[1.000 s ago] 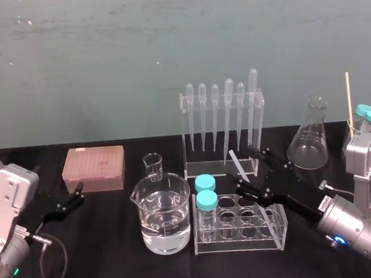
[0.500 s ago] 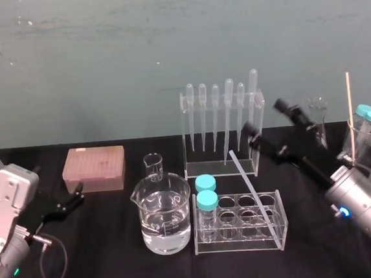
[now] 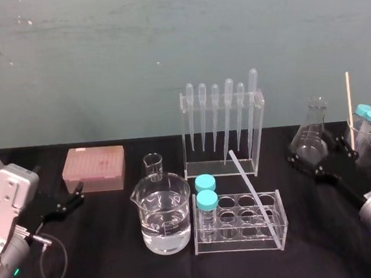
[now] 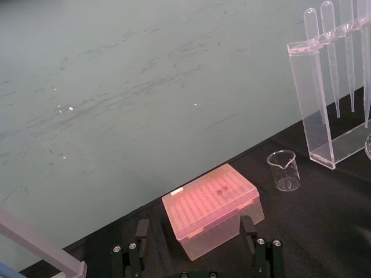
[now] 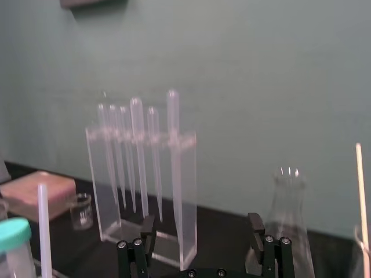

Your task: Pick up the stirring rod with one hand, then place it down.

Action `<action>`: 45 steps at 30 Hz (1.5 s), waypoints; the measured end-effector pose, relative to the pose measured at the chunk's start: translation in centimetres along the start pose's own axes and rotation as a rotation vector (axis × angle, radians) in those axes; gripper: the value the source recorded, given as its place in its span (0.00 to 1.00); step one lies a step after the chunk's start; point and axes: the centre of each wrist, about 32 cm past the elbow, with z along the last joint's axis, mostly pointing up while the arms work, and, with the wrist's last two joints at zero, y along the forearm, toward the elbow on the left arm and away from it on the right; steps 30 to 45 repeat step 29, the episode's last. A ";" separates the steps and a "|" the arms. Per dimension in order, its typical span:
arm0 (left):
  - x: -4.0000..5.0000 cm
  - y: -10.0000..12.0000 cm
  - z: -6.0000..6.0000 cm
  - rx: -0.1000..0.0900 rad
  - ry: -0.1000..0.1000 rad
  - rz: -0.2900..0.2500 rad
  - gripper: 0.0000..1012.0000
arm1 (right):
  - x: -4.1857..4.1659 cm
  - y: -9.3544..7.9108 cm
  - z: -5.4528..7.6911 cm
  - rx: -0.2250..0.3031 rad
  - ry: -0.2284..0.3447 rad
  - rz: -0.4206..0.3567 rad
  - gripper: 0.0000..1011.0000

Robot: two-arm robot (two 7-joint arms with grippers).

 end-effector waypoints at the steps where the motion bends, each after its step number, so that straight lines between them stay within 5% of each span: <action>1: 0.00 0.0 0.0 0.000 0.000 0.000 0.99 | -0.02 -0.1 -0.1 -0.009 0.002 -0.002 0.99; 45: 0.00 0.0 0.0 0.000 0.000 0.000 0.99 | 0.00 -0.3 -0.1 -0.019 0.001 -0.005 0.99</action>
